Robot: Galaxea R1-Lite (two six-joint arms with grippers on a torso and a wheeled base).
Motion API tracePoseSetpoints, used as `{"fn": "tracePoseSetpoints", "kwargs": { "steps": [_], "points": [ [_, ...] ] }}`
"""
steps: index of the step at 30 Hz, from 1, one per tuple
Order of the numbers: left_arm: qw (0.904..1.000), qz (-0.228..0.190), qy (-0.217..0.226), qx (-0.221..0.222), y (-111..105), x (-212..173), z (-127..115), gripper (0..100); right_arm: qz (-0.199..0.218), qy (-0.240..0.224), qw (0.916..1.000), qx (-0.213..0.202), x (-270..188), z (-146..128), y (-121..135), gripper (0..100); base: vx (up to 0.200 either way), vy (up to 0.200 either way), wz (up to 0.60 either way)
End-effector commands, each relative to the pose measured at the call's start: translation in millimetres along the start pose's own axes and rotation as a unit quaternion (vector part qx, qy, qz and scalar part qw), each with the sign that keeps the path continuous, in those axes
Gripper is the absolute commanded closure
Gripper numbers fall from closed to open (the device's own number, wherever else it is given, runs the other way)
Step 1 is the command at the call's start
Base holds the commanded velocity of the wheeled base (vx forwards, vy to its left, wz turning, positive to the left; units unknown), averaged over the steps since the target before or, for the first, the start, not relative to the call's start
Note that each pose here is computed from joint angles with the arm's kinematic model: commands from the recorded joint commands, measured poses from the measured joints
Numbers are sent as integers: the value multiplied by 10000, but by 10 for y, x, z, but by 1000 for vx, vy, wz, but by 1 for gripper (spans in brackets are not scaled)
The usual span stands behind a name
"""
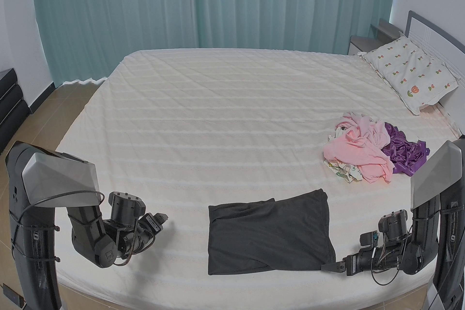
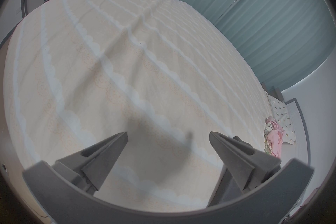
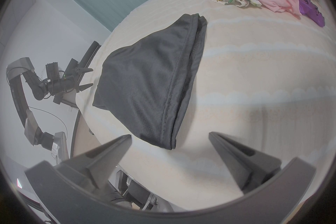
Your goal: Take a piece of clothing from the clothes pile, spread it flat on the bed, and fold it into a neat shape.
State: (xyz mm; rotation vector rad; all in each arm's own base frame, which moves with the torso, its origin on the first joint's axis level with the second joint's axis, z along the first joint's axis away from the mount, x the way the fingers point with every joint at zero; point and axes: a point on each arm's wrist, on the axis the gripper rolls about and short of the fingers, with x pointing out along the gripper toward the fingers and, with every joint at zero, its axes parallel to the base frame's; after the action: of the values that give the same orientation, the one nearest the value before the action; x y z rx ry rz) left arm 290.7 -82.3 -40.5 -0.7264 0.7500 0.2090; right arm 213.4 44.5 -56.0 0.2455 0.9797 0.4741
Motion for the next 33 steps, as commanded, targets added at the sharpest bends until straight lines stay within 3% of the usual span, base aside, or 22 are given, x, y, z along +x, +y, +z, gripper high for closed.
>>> {"fn": "tracePoseSetpoints", "kwargs": {
  "steps": [1, 4, 13, 20, 26, 33],
  "points": [
    [10000, -13, -13, -6, -4, 1, 5, 0, -29, -244, 9997, 6, -20, 79, -38, 0, 0, 0, 0],
    [10000, -54, -34, -20, -17, -8, 15, 0, -3, -528, 9986, 22, -3, 177, -77, 0, 0, 0, 0],
    [9999, -105, -11, 59, -60, -26, -46, 0, 87, -778, 9966, 275, 51, 290, -70, 0, 0, 0, 0],
    [9999, -133, -48, 47, -60, -18, -41, 0, 117, -1021, 9924, 679, 293, 376, 38, 0, 0, 0, 0],
    [9999, -152, -61, 36, -70, -17, -35, 0, 230, -1151, 9910, 645, 471, 465, 112, 0, 0, 0, 0],
    [9998, -160, -74, 28, -73, -17, -27, 0, 67, -1244, 9902, 639, 594, 511, 89, 0, 0, 0, 0]
  ]
}}
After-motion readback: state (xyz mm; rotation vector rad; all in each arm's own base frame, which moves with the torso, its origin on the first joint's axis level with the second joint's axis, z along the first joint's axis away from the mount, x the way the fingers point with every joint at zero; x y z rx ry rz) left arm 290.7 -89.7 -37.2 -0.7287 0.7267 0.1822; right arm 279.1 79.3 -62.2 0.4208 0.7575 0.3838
